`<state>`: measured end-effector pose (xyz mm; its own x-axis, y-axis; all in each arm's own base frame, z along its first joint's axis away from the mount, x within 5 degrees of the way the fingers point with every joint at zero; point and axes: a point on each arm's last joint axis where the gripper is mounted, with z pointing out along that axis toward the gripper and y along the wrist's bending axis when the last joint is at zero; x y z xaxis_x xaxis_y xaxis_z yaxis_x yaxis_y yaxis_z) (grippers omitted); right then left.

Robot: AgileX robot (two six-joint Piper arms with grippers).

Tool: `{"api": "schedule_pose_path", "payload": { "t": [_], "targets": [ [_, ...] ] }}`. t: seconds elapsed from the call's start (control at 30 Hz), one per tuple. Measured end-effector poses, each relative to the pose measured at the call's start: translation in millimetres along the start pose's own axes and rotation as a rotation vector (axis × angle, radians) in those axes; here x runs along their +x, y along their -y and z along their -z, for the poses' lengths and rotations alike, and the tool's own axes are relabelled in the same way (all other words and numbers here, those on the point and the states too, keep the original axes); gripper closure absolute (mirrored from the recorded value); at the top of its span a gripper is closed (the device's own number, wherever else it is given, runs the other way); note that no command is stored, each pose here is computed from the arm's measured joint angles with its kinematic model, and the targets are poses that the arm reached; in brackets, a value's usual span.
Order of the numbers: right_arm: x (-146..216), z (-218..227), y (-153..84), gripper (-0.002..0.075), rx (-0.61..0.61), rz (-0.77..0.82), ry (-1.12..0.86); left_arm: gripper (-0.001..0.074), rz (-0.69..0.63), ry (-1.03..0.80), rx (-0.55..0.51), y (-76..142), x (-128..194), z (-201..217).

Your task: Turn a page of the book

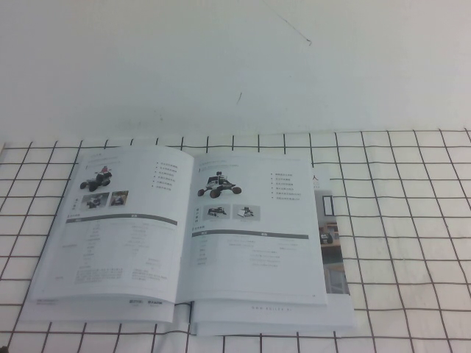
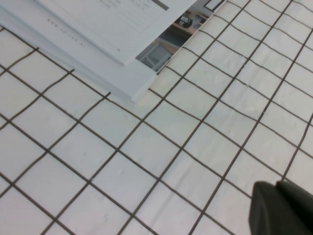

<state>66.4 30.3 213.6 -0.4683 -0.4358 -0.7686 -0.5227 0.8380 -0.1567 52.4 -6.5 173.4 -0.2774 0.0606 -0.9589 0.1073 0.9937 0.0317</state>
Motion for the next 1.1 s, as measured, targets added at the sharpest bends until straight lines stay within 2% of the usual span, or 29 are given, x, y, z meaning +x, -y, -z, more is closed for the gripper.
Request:
{"api": "schedule_pose_path", "payload": {
  "t": [0.3, 0.53, 0.67, 0.8, 0.97, 1.1],
  "targets": [
    [0, 8, 0, 0.0725, 0.033, 0.002, 0.061, 0.0738, 0.000, -0.001, 0.000, 0, 0, 0],
    [6, 35, 0, 0.0725, 0.232, -0.012, 0.254, 0.0738, 0.000, -0.001, 0.000, 0, 0, 0],
    [13, 37, 1, 0.0725, 0.333, -0.037, 0.267, 0.0738, -0.002, -0.001, -0.001, 0, 0, 0],
    [25, 21, 2, 0.0725, 0.358, -0.117, 0.250, 0.0738, -0.002, -0.002, 0.000, 0, 0, 0],
    [39, -1, 2, 0.0725, 0.344, -0.247, 0.321, 0.0738, -0.002, -0.002, 0.000, 0, 0, 0],
    [49, -11, -1, 0.0725, 0.312, -0.292, 0.297, 0.0738, -0.002, -0.002, 0.000, 0, 0, 0]
  ]
}}
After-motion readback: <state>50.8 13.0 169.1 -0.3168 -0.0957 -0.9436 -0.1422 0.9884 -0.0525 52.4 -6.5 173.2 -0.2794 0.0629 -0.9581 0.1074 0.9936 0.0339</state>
